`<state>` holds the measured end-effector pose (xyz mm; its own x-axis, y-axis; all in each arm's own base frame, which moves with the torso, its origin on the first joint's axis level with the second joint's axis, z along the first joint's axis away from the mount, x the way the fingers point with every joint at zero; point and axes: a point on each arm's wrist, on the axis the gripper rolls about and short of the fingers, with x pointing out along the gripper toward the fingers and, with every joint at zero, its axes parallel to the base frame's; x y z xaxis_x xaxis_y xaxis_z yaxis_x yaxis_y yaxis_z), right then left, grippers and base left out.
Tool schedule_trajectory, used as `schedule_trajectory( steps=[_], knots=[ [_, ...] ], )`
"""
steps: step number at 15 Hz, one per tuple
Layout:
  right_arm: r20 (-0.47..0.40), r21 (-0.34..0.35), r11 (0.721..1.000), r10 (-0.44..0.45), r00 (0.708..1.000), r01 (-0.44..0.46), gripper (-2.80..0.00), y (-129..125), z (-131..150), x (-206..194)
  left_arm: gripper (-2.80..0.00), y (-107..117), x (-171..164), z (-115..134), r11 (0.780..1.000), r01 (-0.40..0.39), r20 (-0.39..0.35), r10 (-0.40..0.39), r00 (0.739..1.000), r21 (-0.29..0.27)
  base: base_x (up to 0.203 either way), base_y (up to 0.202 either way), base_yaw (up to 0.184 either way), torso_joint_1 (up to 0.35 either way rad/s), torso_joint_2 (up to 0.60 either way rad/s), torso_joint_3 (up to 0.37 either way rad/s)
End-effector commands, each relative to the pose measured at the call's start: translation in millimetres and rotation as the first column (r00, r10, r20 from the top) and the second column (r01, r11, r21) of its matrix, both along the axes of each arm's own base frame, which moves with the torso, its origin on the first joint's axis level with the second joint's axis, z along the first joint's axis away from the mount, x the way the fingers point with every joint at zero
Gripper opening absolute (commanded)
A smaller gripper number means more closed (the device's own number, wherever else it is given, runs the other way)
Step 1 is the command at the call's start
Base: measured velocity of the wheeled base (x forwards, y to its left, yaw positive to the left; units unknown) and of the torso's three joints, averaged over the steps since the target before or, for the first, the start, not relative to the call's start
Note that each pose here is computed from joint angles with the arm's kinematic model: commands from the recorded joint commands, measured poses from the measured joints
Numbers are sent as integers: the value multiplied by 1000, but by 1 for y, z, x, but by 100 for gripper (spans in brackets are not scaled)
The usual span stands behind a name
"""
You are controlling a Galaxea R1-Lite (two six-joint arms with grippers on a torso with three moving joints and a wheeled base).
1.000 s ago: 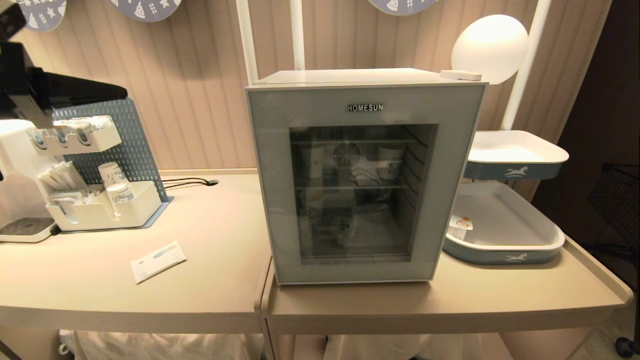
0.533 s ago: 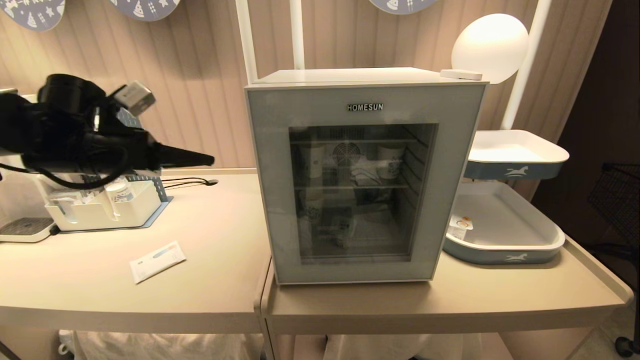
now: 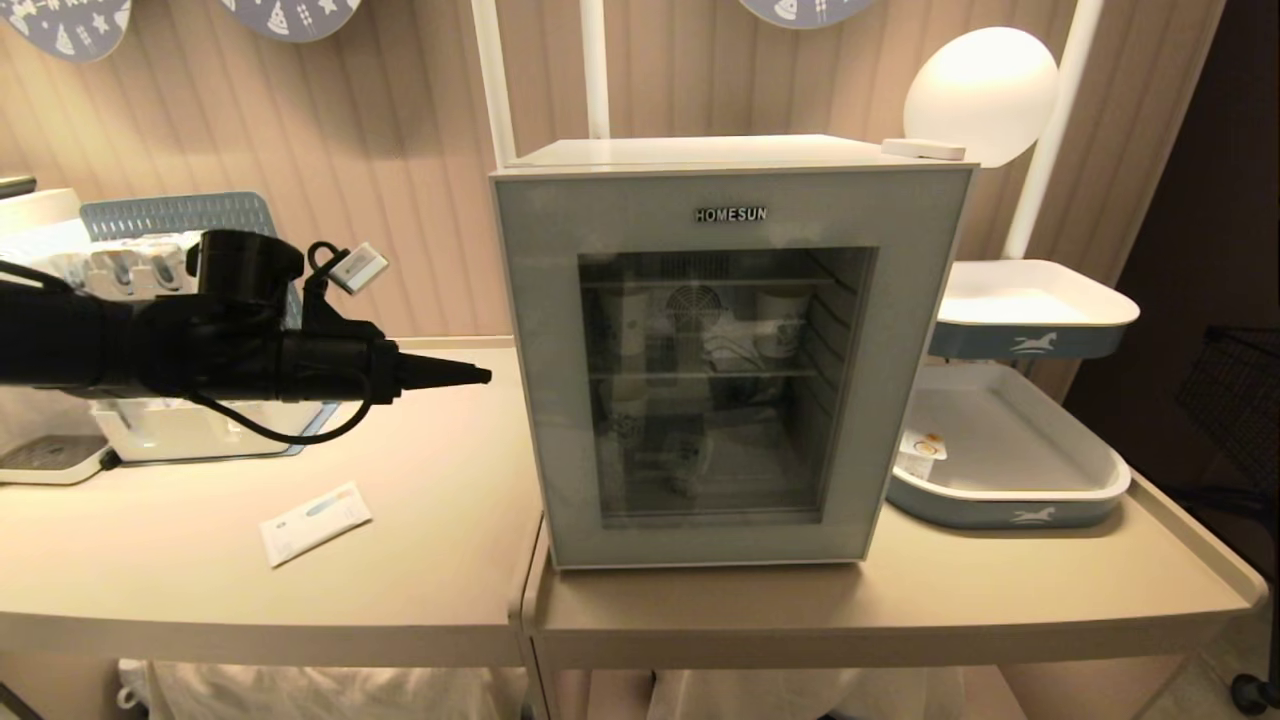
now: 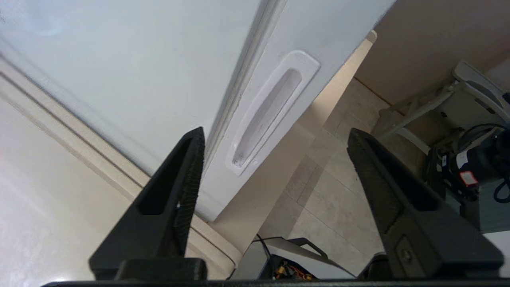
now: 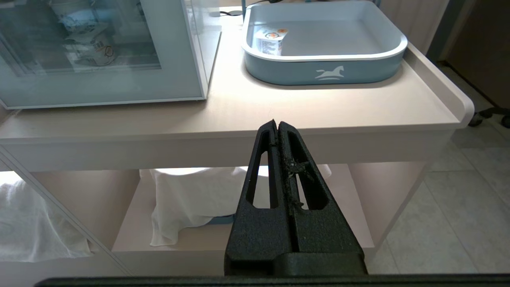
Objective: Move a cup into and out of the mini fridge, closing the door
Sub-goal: Open the freezer door
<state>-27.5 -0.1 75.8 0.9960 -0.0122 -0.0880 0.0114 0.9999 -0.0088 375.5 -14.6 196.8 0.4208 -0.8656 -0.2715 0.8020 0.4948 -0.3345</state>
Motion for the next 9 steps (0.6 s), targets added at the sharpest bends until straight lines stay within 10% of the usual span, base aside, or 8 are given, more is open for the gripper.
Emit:
schedule_trajectory(
  steps=[1,5,9],
  knots=[
    [-2,0,1000,0,1000,0,-280,0,0,0,0,-7,-3,-8,999,35,-4,-35,999,-8,0,0,0,0,0,0],
    [-2,0,1000,0,1000,0,-280,0,0,0,0,-12,-5,-20,987,146,-19,-148,989,-72,0,0,0,0,0,0],
    [-2,0,1000,0,1000,0,-280,0,0,0,0,-17,-3,-56,969,246,135,-243,961,-6,0,0,0,0,0,0]
  ],
)
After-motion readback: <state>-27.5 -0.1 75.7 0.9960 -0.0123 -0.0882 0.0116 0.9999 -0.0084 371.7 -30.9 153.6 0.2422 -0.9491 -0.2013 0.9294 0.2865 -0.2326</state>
